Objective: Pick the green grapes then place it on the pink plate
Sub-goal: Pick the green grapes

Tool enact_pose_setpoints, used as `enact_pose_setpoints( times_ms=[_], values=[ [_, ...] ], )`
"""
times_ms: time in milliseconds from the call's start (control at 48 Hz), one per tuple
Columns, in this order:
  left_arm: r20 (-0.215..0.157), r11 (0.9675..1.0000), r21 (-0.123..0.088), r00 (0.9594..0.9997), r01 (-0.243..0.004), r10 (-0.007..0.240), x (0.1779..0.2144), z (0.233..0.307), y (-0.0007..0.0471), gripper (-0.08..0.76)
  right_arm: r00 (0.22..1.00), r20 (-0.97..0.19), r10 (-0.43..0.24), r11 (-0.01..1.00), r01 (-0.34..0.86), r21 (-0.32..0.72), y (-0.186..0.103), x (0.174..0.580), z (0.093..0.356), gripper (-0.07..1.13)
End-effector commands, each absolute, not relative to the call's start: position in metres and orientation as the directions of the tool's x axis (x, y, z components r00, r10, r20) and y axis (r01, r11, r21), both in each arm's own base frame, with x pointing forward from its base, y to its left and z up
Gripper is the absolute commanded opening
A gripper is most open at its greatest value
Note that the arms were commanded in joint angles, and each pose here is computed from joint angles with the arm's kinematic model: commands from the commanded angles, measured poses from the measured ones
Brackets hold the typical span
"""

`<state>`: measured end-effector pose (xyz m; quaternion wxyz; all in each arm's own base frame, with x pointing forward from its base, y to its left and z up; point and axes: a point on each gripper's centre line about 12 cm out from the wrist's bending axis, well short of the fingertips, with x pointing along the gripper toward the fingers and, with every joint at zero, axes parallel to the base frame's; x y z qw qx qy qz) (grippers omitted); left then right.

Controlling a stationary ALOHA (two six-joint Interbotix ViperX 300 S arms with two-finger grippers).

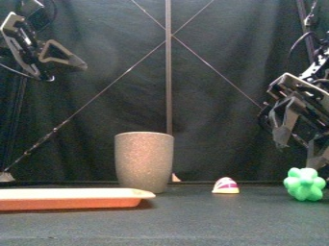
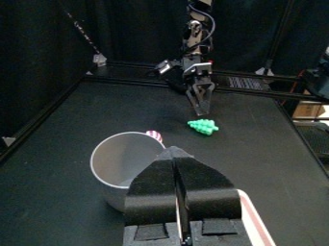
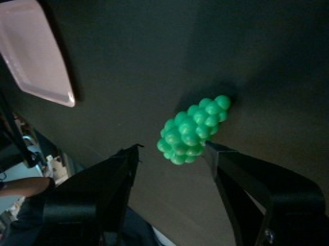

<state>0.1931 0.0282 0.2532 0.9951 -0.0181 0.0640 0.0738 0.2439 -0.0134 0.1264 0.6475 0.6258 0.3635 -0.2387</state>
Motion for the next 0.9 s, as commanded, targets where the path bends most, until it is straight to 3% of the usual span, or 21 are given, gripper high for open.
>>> enact_pose_setpoints(
  times_ms=[21, 333, 562, 896],
  values=[
    [-0.107, 0.9883, -0.027, 0.9833, -0.15, 0.147, 0.1952, 0.26, 0.0288, 0.109, 0.61, -0.776, 0.158, 0.091, 0.774, 0.627, -0.013, 0.254, 0.124, 0.9],
    [-0.106, 0.9897, -0.025, 0.9848, -0.141, 0.138, 0.1955, 0.2602, 0.027, 0.109, 0.522, -0.831, 0.192, 0.101, 0.832, 0.546, -0.005, 0.258, 0.097, 0.9],
    [-0.109, 0.9893, -0.024, 0.9841, -0.144, 0.141, 0.1952, 0.2589, 0.0276, 0.109, 0.534, -0.821, 0.203, 0.13, 0.816, 0.564, 0.0, 0.269, 0.103, 0.89],
    [-0.1, 0.9889, -0.024, 0.9846, -0.147, 0.144, 0.1958, 0.2622, 0.0283, 0.109, 0.528, -0.821, 0.218, 0.201, 0.799, 0.567, 0.011, 0.272, 0.104, 0.63]
  ],
)
